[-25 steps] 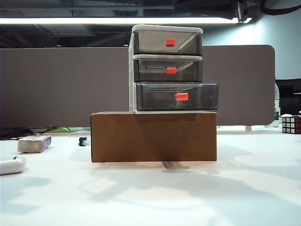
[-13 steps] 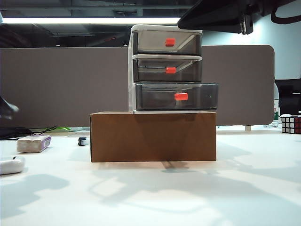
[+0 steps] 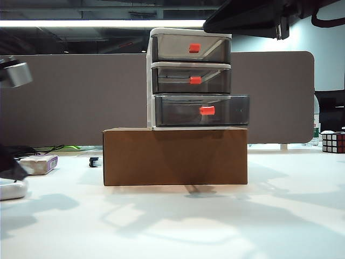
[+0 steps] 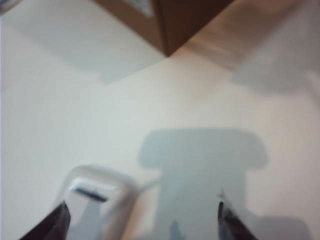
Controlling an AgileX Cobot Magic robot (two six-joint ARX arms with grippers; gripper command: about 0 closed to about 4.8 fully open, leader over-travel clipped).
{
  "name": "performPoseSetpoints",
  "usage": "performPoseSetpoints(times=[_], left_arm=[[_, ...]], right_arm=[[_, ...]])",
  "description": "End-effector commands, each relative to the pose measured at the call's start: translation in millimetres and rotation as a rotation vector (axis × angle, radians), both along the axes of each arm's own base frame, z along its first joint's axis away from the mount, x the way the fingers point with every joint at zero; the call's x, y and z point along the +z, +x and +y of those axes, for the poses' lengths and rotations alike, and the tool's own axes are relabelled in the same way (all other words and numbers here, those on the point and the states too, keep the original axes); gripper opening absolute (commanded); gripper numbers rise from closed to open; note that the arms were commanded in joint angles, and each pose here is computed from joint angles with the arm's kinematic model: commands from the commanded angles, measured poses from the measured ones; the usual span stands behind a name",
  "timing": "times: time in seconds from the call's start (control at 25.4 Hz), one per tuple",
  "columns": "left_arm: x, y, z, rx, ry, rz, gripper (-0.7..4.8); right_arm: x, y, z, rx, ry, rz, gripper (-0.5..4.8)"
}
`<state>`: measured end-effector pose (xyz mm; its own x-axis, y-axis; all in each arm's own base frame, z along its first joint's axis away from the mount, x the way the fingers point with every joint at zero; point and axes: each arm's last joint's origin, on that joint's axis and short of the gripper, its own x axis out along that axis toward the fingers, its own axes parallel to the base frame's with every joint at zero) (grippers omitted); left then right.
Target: Open the third layer of the drawer on the table, pick up the earphone case on the table and put it in, and finally close the drawer.
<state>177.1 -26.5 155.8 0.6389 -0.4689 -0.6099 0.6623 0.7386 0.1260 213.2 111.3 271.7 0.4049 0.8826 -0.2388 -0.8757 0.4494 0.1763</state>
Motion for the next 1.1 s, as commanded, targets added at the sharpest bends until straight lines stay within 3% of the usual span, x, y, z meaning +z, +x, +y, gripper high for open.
performPoseSetpoints(times=[0.04, 0.16, 0.35, 0.71, 1.1], left_arm=[[9, 6, 15, 0.021, -0.058, -0.052, 3.72], [11, 4, 41, -0.009, -0.16, -0.073, 3.72], [3, 12, 49, -0.061, -0.242, -0.057, 3.71], [-17, 48, 58, -0.125, -0.196, 0.019, 3.68], [-40, 51, 59, -0.171, -0.152, 0.08, 3.68]], right_arm=[[1, -1, 0, 0.014, -0.008, -0.017, -0.05], [1, -1, 0, 0.016, -0.013, -0.025, -0.05], [1, -1, 0, 0.016, -0.02, -0.038, -0.05], [-1, -2, 0, 0.018, -0.033, -0.024, -0.05], [-1, -1, -1, 0.01, -0.044, -0.04, -0.05]])
